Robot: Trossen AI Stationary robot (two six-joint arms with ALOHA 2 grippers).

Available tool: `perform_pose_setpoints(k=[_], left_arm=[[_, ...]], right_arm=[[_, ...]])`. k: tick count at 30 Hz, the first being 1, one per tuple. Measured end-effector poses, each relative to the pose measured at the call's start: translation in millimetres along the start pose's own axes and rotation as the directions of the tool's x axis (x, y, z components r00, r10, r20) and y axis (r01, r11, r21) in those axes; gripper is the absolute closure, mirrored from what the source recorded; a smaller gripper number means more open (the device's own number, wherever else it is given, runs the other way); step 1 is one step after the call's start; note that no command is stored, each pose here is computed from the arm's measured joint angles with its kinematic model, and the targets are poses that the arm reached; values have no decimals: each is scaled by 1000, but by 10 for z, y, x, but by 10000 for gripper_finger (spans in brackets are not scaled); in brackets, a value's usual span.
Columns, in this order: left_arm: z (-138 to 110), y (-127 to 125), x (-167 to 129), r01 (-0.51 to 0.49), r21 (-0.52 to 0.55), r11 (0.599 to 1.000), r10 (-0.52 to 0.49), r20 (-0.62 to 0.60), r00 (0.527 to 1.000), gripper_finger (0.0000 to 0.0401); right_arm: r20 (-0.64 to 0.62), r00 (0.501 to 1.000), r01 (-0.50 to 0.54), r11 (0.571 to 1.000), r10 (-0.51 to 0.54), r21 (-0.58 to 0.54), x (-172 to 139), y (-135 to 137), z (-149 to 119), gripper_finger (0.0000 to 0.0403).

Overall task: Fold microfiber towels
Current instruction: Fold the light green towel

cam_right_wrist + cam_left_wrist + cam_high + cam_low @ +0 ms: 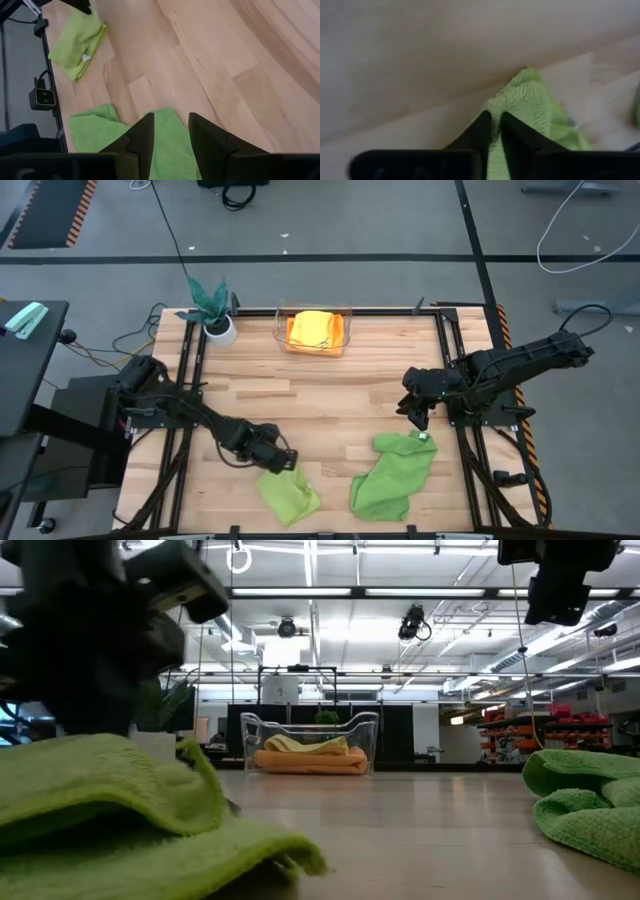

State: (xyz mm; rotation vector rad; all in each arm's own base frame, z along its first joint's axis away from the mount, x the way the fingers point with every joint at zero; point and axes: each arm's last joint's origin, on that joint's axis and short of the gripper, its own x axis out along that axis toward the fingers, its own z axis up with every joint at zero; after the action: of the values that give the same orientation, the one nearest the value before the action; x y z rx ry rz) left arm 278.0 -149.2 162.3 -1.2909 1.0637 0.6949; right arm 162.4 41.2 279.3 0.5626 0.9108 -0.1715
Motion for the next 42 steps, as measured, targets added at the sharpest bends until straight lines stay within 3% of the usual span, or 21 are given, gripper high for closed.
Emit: perform_pose_setpoints(k=[3, 13, 20, 28, 30, 36, 42], left_arm=[[112, -58, 5, 32, 45, 998, -32, 11, 999, 391], [595, -275, -6, 166, 150, 975, -185, 118, 976, 392], [1006, -463, -82, 300, 236, 924, -347, 191, 918, 395], [1308, -793, -384, 331, 389, 860, -444, 251, 860, 397], [1352, -850, -463, 310, 406, 860, -434, 259, 863, 396], [1423, -797, -552, 146, 371, 917, -263, 286, 921, 378], [1384, -810, -557, 146, 378, 914, -265, 283, 922, 395]], right_arm=[[1, 1000, 1, 1000, -1, 0, 0, 0, 0, 274], [15, 1000, 14, 1000, -14, 2, -1, -3, 5, 274], [27, 999, 27, 1000, -27, 3, 0, -7, 9, 274], [43, 998, 41, 999, -43, 30, 0, -12, 14, 274], [43, 998, 42, 999, -43, 30, 0, -12, 14, 274], [44, 998, 44, 999, -45, 30, -1, -12, 14, 274], [78, 993, 85, 992, -93, 97, 57, -10, 52, 274]])
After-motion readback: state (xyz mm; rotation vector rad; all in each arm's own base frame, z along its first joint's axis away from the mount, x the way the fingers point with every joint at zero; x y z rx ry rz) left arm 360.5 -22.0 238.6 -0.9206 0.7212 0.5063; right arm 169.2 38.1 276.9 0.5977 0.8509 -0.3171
